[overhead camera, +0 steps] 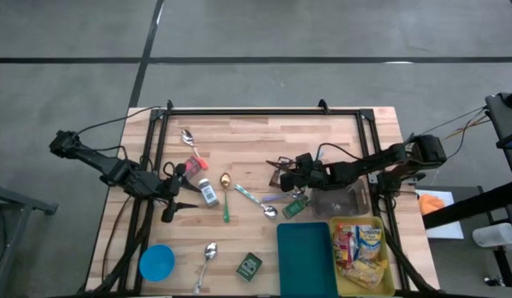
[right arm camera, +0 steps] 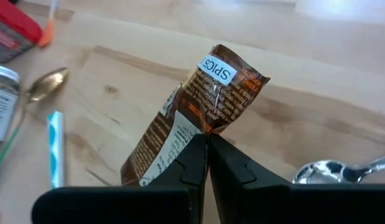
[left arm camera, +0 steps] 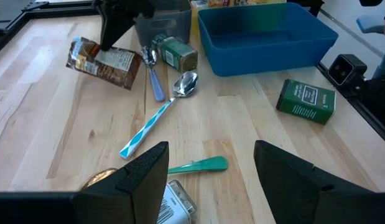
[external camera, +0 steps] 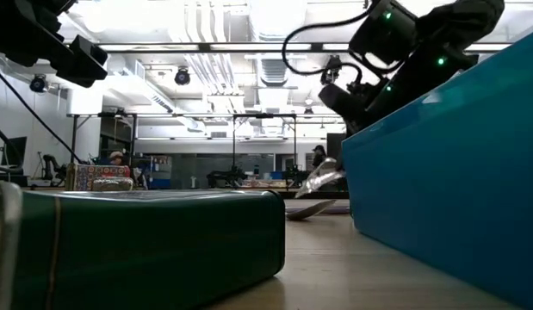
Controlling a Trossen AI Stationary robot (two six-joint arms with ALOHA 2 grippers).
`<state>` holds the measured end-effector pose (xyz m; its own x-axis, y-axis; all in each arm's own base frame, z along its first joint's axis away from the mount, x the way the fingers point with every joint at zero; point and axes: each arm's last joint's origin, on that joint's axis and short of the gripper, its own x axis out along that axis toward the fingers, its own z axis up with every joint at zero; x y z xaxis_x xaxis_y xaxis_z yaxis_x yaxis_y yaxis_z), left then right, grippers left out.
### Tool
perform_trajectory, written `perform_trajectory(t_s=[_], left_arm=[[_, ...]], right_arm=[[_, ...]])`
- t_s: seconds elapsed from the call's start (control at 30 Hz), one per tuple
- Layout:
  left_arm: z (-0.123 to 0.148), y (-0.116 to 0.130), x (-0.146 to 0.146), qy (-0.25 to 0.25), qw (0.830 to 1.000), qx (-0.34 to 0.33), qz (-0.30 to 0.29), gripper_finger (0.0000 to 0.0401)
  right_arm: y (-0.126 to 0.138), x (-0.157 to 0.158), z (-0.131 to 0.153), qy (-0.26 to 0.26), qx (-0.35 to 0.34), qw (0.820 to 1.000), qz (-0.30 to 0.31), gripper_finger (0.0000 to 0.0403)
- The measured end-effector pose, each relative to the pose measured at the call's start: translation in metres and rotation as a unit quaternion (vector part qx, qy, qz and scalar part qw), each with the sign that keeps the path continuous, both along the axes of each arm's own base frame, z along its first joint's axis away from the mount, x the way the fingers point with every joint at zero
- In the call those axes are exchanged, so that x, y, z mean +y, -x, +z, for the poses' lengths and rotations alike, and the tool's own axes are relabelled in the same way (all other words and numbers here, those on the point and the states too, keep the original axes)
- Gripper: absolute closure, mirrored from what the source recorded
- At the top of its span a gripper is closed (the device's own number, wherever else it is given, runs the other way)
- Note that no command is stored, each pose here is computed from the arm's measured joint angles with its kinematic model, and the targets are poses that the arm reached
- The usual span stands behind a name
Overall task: Pick & Place Food Item
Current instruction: Put the orange seasoning pack into the blue bin
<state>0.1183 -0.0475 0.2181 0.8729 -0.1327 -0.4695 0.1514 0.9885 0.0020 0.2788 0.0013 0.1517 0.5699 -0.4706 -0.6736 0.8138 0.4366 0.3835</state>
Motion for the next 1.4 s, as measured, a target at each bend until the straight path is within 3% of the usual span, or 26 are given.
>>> perform_trajectory(t_s=[0.23,0.53,0.77,0.97,1.07,1.4], left_arm=[[0.000,0.000,0.000,0.000,1.000,0.000,0.000,0.0160],[0.000,0.000,0.000,0.000,1.000,0.000,0.000,0.0160],[0.000,0.000,0.000,0.000,1.000,0.000,0.000,0.0160],[0.000,0.000,0.000,0.000,1.000,0.000,0.000,0.0160],[0.000,0.000,0.000,0.000,1.000,0.000,0.000,0.0160],[0.000,0.000,0.000,0.000,1.000,0.000,0.000,0.0160]], right_arm=[[0.009,0.011,0.035,0.024,-0.044,0.997,0.057,0.0390],[0.038,0.047,0.080,0.029,-0.090,0.970,0.223,0.0390],[0.061,0.080,0.092,0.007,-0.102,0.950,0.297,0.0390],[0.078,0.119,0.087,-0.010,-0.089,0.919,0.385,0.0390],[0.085,0.131,0.084,-0.036,-0.086,0.915,0.393,0.0390],[0.077,0.147,0.056,-0.117,-0.042,0.931,0.342,0.0390]])
